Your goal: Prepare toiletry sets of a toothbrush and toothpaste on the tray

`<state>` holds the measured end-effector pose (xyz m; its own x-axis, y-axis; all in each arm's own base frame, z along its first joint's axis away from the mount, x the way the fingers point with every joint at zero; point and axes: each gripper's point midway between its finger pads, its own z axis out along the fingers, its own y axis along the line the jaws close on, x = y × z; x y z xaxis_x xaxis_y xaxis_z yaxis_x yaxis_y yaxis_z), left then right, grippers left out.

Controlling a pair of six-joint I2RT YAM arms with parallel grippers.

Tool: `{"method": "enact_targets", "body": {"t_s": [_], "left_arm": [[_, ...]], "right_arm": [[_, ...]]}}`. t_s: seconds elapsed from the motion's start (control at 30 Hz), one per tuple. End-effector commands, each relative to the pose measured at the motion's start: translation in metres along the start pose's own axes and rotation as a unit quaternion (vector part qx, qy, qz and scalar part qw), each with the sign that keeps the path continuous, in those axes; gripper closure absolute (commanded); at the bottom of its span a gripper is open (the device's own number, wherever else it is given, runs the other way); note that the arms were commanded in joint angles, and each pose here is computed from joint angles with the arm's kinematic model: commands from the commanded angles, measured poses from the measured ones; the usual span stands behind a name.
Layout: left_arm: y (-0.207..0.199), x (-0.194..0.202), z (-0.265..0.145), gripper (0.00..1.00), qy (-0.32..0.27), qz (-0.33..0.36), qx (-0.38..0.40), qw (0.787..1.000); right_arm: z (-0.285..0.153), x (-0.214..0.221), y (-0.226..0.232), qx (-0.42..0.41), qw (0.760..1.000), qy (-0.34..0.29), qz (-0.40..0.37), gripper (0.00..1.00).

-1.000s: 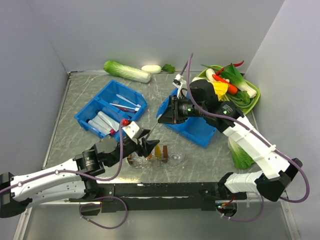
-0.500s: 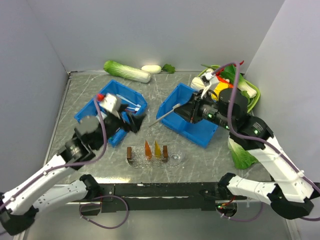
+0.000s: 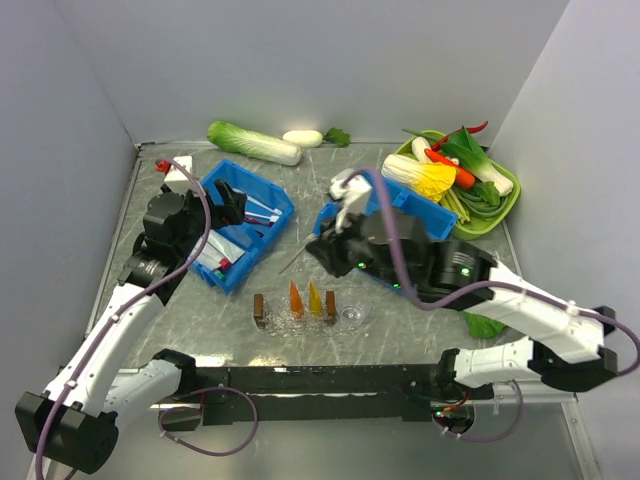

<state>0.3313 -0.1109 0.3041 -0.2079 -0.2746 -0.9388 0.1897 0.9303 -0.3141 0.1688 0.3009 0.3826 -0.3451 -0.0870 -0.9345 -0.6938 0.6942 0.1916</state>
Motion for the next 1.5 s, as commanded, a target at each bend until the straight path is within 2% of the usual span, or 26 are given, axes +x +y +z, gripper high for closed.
{"method": "enact_targets", "body": {"t_s": [0.0,0.13,0.27,0.47,0.8,1.47], "left_arm": [[0.008,-0.01,-0.004,0.03,-0.03,0.002,-0.014,0.999],[0.02,-0.013,-0.011,0.01,-0.046,0.017,-0.041,0.998],[0.016,-0.009,-0.009,0.01,-0.042,0.018,-0.026,0.999],[0.015,-0.004,-0.005,0.04,-0.029,0.021,-0.024,0.999],[0.006,0.0,-0.004,0.03,-0.021,0.017,0.003,1.0],[0.004,0.001,-0.003,0.03,-0.018,0.019,0.006,1.0]], "right_arm": [[0.015,-0.001,0.012,0.025,0.999,0.01,-0.025,1.0],[0.04,0.025,0.029,0.03,0.998,0.044,-0.042,1.0],[0.066,0.05,0.033,0.055,0.993,0.083,-0.061,1.0],[0.081,0.07,0.044,0.044,0.993,0.1,-0.037,1.0],[0.094,0.105,0.041,0.076,0.985,0.153,-0.032,1.0],[0.107,0.121,0.037,0.102,0.981,0.158,-0.039,1.0]]}}
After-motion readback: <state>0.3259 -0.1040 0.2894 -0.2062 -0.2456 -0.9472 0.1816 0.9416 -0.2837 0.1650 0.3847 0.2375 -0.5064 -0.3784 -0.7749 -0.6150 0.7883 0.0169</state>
